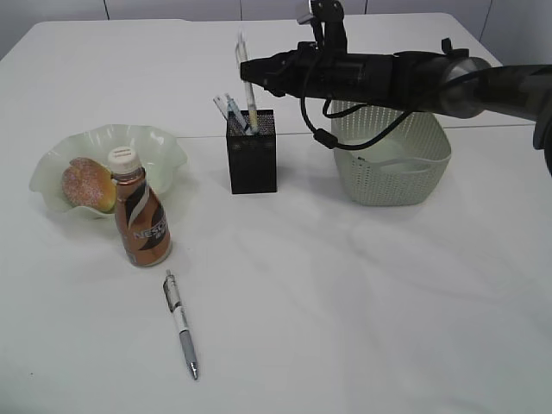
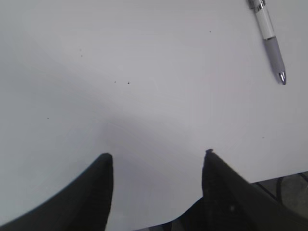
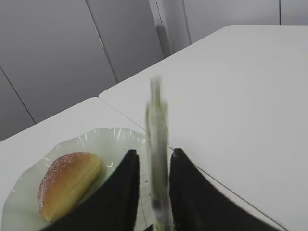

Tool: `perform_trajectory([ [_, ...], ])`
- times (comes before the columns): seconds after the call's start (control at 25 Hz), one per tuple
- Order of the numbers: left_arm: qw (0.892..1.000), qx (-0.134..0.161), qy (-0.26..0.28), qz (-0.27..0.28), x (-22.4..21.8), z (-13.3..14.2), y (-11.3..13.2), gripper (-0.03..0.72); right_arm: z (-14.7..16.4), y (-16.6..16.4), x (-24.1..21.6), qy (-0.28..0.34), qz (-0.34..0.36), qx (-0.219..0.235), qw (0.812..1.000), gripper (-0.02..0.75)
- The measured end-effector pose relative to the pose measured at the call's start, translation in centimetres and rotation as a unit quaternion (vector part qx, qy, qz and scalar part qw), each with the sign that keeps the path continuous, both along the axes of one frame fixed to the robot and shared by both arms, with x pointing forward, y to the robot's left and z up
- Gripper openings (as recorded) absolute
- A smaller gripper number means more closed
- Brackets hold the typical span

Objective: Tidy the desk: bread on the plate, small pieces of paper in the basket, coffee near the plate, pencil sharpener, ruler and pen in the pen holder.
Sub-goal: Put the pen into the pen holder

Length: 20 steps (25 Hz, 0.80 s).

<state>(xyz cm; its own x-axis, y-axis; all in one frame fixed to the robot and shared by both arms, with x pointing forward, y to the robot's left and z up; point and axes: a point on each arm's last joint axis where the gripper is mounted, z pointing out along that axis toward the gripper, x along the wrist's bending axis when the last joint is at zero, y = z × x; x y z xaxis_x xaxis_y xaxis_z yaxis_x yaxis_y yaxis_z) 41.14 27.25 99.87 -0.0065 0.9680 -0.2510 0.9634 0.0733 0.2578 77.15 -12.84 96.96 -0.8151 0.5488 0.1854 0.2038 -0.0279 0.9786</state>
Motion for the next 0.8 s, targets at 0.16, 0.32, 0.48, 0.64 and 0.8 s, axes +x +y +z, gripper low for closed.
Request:
perform_trajectory([
  [0.16, 1.000, 0.000, 0.000, 0.000, 0.0, 0.0, 0.0, 0.433, 0.0, 0.0, 0.0, -0.001, 0.001, -0.003, 1.000, 0.272],
  [0.32, 1.000, 0.000, 0.000, 0.000, 0.0, 0.0, 0.0, 0.433, -0.1, 0.0, 0.0, 0.010, 0.002, -0.001, 1.000, 0.324],
  [0.48, 1.000, 0.000, 0.002, -0.001, 0.0, 0.0, 0.0, 0.433, 0.9, -0.2, -0.5, 0.076, -0.004, -0.026, 0.997, 0.330],
  [0.64, 1.000, 0.000, 0.002, -0.001, 0.0, 0.0, 0.0, 0.433, 3.3, -0.6, -2.2, 0.188, -0.016, -0.093, 0.978, 0.333],
  [0.8, 1.000, 0.000, -0.005, 0.001, 0.1, 0.0, 0.0, 0.433, 6.1, 0.7, -5.2, 0.277, 0.003, -0.144, 0.950, 0.330],
])
